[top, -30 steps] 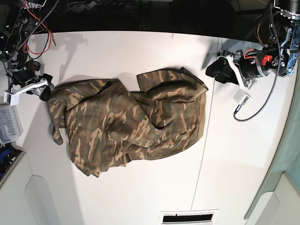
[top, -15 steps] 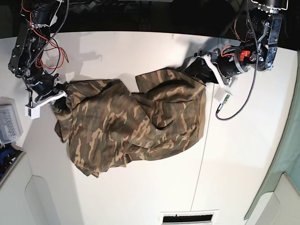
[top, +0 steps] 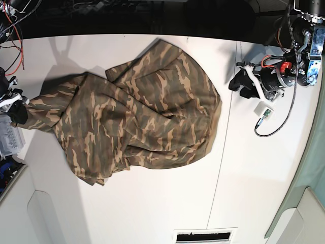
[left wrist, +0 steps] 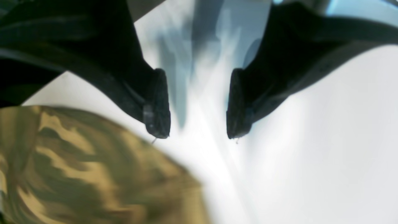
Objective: Layout the t-shirt on the table in an organized manner, then fold the t-shirt properly
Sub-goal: 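Grasp the shirt edge with the right gripper and drag it away from the left gripper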
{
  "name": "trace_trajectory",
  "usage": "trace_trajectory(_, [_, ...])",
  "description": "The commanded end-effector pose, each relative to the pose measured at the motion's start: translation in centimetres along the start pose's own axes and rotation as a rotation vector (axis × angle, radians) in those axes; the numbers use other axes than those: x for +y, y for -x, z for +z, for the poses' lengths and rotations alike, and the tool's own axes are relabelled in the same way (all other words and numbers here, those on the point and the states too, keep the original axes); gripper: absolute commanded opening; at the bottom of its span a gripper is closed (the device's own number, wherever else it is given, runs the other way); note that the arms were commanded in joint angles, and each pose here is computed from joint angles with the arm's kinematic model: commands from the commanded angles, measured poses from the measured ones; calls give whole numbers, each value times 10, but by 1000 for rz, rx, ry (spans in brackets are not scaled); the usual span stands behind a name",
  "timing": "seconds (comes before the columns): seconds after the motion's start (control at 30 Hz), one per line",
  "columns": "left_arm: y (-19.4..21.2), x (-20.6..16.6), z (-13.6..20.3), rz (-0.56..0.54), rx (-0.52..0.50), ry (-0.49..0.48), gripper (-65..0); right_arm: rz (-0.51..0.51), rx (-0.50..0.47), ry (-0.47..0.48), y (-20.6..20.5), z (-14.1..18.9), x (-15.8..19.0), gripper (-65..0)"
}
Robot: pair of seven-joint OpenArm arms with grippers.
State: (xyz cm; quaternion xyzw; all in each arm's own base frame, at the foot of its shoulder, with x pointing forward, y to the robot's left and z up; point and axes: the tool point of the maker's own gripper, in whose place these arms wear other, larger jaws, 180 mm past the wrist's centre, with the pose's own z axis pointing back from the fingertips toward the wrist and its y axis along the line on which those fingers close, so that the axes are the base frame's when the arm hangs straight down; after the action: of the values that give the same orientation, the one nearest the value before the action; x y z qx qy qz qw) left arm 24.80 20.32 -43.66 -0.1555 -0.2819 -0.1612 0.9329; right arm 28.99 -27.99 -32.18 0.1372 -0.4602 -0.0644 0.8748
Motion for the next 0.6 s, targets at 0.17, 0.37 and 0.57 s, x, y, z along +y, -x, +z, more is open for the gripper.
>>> trace_trajectory(0.17, [-12,24,18,-50,-11,-47,-319,20,-135,23,-38,11,-9,-637])
trace_trajectory(0.37, [-12,23,17,-50,-11,-44,-319,1,-63,12,-16,-4,-5,-257])
trace_trajectory(0.57, [-13,20,16,-35,-22,-31,-319,-74,7,43,14,-16,-21,-258])
